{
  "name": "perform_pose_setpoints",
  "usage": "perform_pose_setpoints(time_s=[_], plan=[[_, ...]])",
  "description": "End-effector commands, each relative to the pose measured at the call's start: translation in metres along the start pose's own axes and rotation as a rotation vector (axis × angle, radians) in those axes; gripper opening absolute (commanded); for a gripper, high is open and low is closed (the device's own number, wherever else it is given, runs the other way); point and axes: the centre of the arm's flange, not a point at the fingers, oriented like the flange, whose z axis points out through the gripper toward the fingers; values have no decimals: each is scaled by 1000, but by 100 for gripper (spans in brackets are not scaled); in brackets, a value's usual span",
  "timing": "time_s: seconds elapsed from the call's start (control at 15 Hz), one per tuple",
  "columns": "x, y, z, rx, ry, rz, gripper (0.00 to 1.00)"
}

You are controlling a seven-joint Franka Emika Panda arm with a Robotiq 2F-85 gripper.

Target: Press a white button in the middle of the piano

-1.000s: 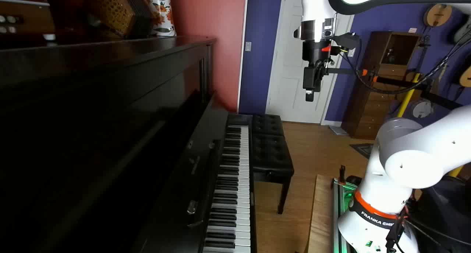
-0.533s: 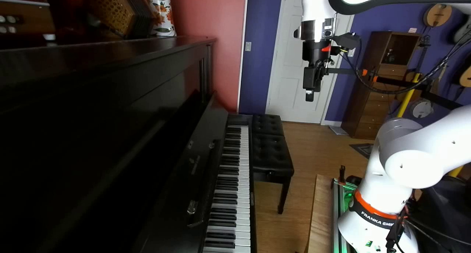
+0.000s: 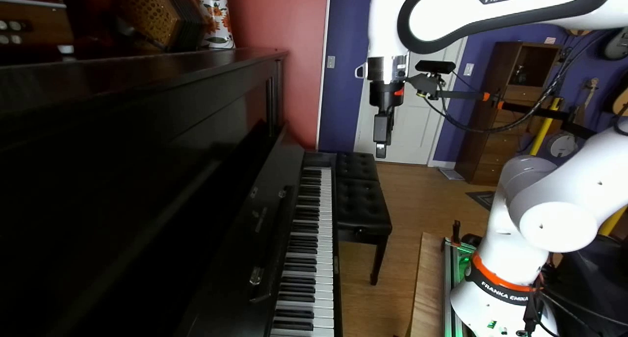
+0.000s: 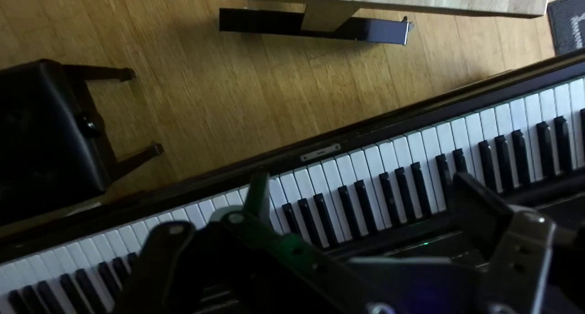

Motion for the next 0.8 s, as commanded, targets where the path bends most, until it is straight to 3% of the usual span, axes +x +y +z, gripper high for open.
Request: perform_pose_setpoints(time_s=[0.0,0.47,0.73], plan=[[44,-4,48,61,-32,-131,100],[79,-1,118,99,-61,-253,100],[78,-1,118,78,-82,-238,100]])
